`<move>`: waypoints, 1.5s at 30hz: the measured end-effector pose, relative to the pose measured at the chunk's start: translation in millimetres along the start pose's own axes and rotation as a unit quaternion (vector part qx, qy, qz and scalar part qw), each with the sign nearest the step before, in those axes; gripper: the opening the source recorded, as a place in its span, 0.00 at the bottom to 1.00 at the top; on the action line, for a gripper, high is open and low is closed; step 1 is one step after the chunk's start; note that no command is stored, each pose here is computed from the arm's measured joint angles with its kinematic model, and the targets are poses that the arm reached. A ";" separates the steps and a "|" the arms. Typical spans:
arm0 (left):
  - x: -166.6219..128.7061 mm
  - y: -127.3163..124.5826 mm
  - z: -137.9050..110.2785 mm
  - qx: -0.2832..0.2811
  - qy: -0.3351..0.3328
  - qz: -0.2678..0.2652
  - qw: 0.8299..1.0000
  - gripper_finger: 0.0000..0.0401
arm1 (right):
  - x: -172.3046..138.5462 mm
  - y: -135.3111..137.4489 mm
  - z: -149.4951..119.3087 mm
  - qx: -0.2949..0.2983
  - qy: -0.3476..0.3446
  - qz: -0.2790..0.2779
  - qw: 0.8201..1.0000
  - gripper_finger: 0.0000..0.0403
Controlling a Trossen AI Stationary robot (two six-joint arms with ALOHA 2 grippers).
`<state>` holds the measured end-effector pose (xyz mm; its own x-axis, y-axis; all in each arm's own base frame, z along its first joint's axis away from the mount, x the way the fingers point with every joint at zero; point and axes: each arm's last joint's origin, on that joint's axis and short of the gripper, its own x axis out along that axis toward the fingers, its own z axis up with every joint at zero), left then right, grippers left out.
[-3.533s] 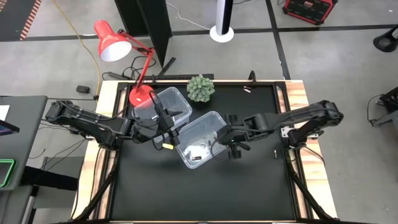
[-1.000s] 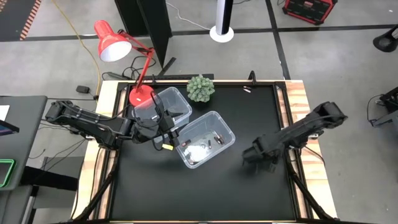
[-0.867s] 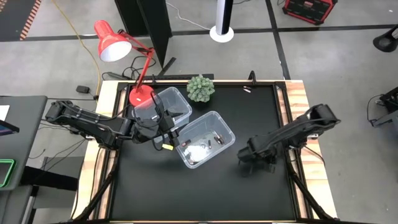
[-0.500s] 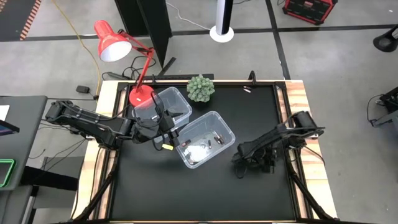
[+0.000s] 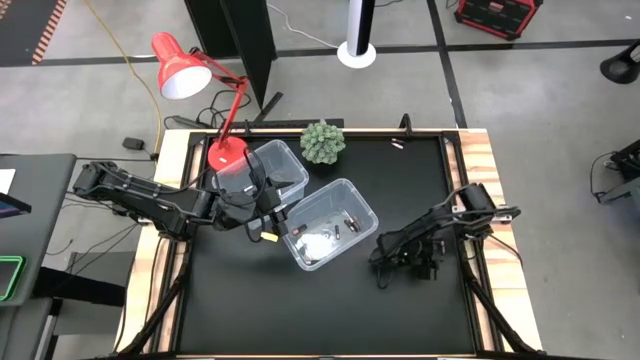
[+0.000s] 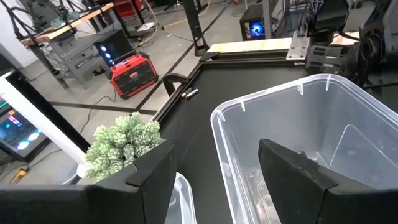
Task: Sort batteries
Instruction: Put the brown battery into the bottom transparent bin
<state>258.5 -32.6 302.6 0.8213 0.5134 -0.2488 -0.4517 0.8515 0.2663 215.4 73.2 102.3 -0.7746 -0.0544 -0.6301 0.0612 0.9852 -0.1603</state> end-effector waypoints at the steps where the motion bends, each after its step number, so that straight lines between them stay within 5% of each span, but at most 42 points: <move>1: 0.0 0.0 0.0 0.000 0.000 0.000 1.000 0.55 | 0.8 0.3 1.1 0.000 0.002 -0.001 1.000 0.75; 45: 0.0 0.0 -0.8 0.002 0.003 0.000 1.000 0.55 | 9.7 -14.3 10.3 -0.029 0.029 0.033 0.999 0.76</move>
<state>258.3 -32.5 301.9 0.8190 0.5140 -0.2550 -0.4503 0.8512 0.2695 213.5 56.9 90.6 -0.8054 0.0188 -0.5924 0.0778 0.9942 -0.0741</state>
